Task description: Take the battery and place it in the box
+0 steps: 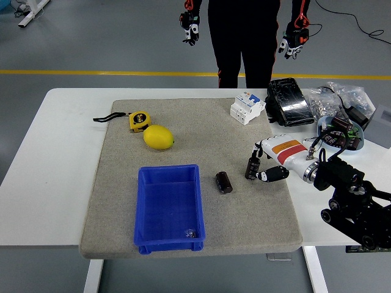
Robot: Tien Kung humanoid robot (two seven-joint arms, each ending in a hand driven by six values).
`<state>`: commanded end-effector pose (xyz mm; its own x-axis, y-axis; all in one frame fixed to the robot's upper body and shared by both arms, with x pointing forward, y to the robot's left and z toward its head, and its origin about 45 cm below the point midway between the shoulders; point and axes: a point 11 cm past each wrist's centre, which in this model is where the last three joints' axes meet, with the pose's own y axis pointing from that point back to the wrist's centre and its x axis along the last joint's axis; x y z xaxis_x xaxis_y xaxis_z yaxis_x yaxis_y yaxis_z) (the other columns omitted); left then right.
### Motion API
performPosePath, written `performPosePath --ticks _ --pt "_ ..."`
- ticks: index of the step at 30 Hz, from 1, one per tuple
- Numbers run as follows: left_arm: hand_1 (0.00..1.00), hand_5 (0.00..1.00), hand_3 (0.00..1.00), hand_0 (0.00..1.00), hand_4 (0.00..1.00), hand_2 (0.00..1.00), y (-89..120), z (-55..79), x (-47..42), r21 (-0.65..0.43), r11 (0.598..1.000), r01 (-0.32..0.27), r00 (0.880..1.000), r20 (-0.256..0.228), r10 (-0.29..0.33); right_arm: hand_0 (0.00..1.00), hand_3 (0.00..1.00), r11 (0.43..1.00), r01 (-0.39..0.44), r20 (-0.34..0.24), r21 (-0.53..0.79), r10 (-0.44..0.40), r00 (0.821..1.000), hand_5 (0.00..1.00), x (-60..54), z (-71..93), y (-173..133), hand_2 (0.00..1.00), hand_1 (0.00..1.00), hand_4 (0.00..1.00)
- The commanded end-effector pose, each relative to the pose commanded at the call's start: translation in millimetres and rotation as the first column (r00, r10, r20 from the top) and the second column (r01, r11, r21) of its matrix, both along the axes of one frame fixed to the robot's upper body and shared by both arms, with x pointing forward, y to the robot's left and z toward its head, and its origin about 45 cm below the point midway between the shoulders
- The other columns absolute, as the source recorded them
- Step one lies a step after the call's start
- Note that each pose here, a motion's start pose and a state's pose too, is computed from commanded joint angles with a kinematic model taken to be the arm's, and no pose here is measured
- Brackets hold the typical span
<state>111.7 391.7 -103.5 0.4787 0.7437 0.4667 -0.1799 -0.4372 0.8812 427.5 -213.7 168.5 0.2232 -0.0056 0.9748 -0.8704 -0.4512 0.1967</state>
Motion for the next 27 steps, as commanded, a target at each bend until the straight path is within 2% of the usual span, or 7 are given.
performPosePath --ticks 16,27 --pt "0.655 0.581 0.579 0.657 0.621 0.663 0 0.4 2.3 -0.002 1.000 0.001 1.000 0.004 -0.001 0.357 0.511 1.000 -0.006 0.007 0.002 0.006 1.000 0.329 -0.4 0.8 1 0.488 0.403 0.725" --pt "0.655 0.581 0.579 0.657 0.621 0.663 1 0.5 1.4 -0.001 1.000 0.001 1.000 0.001 -0.001 0.356 0.511 1.000 -0.014 0.033 0.015 0.013 0.999 0.320 2.1 11.5 5 0.483 0.401 0.712"
